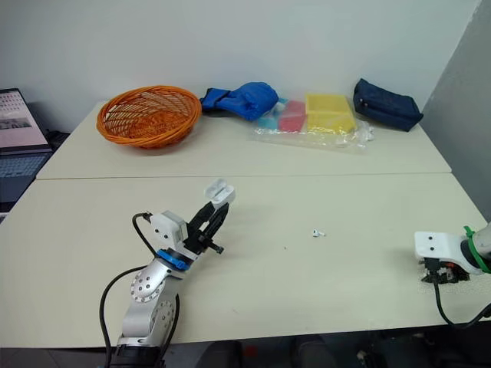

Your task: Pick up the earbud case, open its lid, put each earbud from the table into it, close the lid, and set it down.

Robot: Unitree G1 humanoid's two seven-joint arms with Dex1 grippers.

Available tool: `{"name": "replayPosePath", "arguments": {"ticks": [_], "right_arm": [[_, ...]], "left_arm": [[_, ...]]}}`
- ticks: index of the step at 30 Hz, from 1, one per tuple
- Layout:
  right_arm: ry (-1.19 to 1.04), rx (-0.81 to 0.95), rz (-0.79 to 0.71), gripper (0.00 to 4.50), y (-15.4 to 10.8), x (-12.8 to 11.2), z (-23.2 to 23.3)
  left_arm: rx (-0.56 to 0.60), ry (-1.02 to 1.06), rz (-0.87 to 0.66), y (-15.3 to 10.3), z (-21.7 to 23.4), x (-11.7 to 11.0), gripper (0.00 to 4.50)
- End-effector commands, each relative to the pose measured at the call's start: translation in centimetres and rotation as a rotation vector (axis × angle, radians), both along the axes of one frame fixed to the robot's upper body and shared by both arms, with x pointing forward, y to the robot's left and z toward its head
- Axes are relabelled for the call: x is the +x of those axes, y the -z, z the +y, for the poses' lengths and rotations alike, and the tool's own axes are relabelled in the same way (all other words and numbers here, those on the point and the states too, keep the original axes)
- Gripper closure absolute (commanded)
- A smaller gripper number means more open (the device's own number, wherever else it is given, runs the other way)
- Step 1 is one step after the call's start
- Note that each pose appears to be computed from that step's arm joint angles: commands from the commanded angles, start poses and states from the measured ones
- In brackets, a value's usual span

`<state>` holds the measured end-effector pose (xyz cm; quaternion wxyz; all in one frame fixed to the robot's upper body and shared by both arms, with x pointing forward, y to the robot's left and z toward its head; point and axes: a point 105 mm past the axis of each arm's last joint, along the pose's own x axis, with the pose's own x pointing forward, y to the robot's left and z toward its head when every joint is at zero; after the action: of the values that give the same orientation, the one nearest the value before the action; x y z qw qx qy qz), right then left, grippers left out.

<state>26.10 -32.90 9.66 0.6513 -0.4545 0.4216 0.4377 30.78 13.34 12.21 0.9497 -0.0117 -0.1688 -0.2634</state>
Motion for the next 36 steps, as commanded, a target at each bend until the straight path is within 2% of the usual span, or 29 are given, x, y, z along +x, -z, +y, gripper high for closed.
{"name": "replayPosePath", "arguments": {"ticks": [1, 12, 18, 36], "right_arm": [[0.001, 0.008, 0.020, 0.94, 0.3, -0.5, 0.0], [0.009, 0.002, 0.062, 0.94, 0.5, -1.2, 0.3], [0.016, -0.045, 0.085, 2.91, 0.9, -1.8, -0.9], [0.029, -0.062, 0.058, 2.91, 1.5, -1.5, -1.5]], "left_arm": [[0.004, 0.018, -0.057, -1.5, -0.4, -0.2, 3.77], [0.005, 0.027, -0.053, -1.3, -0.6, -0.3, 3.77], [0.004, 0.026, -0.051, -1.3, -0.6, -0.4, 3.77], [0.011, 0.040, -0.049, -1.3, -0.6, -0.3, 3.77]]}}
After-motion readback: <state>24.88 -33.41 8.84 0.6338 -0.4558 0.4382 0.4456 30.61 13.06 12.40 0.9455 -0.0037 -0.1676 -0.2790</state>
